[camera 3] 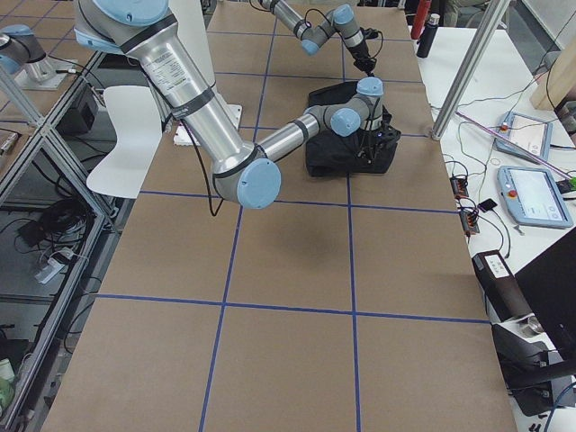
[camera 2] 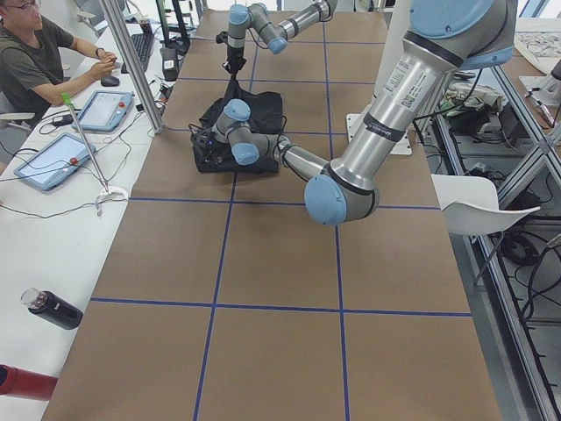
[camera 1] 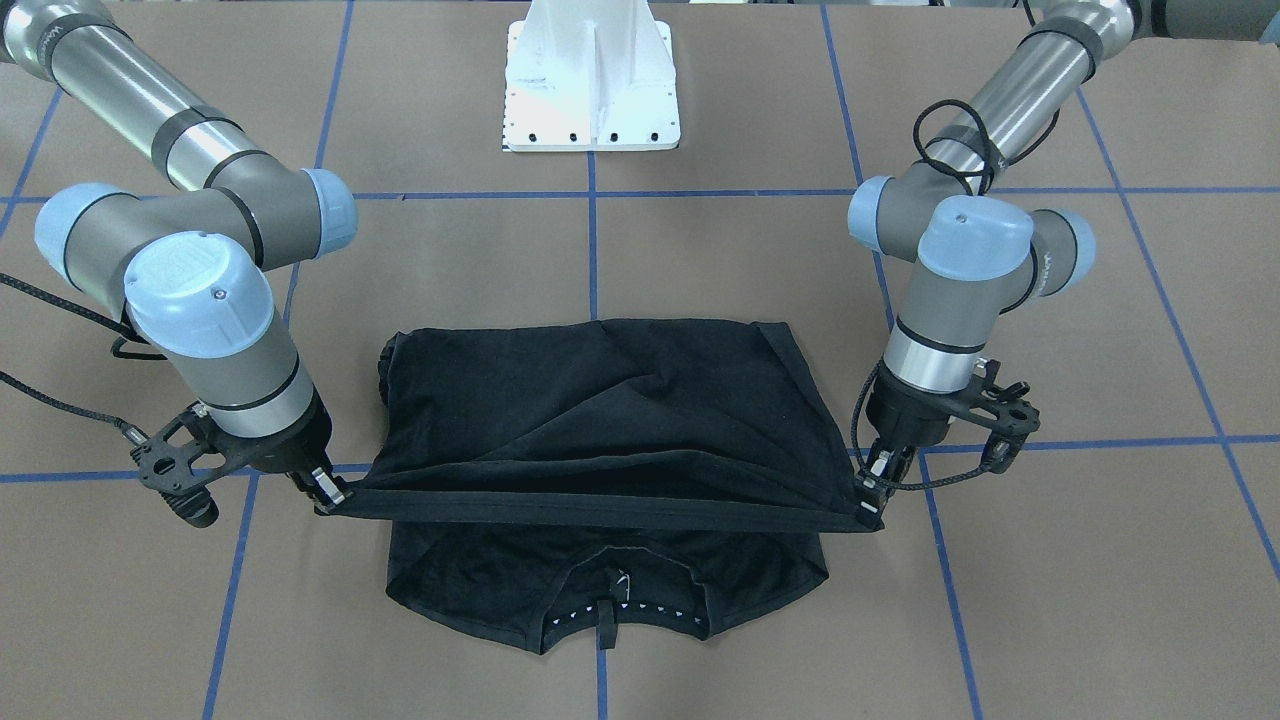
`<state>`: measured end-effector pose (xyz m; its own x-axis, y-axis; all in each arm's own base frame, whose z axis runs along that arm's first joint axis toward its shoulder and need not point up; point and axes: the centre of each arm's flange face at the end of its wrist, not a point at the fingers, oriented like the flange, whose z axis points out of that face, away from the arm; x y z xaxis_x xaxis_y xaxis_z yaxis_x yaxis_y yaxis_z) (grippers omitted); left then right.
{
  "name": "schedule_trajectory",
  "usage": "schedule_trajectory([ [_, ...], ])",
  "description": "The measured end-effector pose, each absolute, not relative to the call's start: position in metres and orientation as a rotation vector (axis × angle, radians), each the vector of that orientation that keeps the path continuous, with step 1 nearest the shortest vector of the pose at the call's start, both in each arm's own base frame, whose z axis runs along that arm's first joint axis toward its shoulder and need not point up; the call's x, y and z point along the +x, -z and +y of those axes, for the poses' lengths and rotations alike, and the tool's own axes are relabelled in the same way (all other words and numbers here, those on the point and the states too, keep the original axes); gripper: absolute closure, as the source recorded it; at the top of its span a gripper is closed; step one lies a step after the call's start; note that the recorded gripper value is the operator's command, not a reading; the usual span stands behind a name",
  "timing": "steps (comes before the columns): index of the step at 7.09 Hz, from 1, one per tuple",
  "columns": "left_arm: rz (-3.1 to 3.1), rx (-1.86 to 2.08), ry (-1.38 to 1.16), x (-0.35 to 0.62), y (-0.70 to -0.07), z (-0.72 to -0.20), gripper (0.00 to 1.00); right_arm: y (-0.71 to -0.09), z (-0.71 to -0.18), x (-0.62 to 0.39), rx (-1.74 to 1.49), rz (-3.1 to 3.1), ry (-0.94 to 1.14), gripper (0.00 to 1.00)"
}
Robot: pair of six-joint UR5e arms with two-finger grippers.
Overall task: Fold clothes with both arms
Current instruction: 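Lower the hem onto the collar and open both grippers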
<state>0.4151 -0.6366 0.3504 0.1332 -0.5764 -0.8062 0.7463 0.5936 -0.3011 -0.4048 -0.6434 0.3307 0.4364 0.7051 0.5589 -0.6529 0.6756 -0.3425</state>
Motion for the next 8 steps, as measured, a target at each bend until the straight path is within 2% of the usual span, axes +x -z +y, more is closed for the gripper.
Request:
schedule_trajectory([
  [2,1.071,0.199,0.97,0.424,-0.361,-0.646,0.91,-0.335,-0.654,-0.414,-0.062,-0.731,-0.848,1.0],
  [3,1.075,0.2,0.968,0.427,-0.368,-0.648,0.88,-0.337,-0.657,-0.417,-0.057,-0.731,-0.85,0.88],
  [4,1.082,0.202,0.966,0.43,-0.373,-0.65,0.76,-0.34,-0.66,-0.419,-0.053,-0.732,-0.85,0.61],
  [5,1.086,0.203,0.965,0.431,-0.376,-0.651,0.6,-0.338,-0.664,-0.421,-0.046,-0.734,-0.851,0.41],
  [6,1.093,0.205,0.964,0.432,-0.376,-0.652,0.44,-0.331,-0.669,-0.425,-0.036,-0.739,-0.852,0.25],
  [7,1.097,0.207,0.964,0.431,-0.377,-0.652,0.37,-0.321,-0.672,-0.428,-0.029,-0.747,-0.852,0.23],
  [8,1.103,0.209,0.965,0.429,-0.376,-0.654,0.35,-0.312,-0.674,-0.429,-0.025,-0.759,-0.852,0.2],
])
